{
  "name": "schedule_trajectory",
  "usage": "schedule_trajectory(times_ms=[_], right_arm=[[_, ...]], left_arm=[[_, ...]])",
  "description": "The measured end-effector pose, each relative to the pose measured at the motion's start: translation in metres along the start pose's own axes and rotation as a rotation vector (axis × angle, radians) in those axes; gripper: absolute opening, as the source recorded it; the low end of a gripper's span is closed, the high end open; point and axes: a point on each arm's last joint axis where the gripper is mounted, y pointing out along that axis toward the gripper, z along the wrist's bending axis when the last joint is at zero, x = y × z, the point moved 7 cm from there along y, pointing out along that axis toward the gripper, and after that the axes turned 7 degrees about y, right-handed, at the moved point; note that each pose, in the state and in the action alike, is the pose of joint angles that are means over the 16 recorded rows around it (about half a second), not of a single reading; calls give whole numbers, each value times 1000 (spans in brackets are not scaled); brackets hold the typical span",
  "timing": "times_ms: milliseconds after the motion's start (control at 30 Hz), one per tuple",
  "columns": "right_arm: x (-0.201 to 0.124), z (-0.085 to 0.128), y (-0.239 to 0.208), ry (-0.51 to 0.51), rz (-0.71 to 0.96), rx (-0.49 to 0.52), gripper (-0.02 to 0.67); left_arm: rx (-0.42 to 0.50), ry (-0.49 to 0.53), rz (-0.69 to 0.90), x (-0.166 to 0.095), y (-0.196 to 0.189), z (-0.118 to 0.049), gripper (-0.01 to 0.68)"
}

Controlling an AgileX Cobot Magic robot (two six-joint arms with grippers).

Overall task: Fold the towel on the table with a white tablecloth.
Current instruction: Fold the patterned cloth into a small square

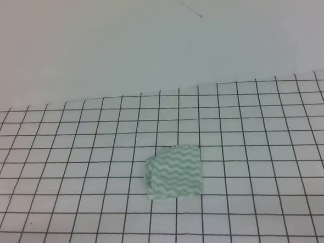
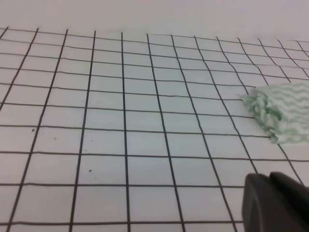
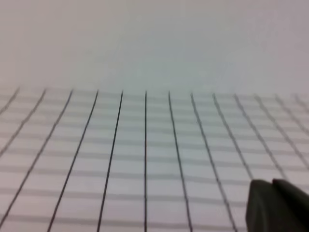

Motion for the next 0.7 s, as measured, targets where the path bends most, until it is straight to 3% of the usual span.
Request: schedule_trajectory(times_ms=[267,700], right_arm=[[-24,4,0,-16,123,32,-3],[-26,5,0,-20,140,38,-3]], left_arm=[[0,0,0,0,0,0,0],[0,0,0,0,0,0,0]])
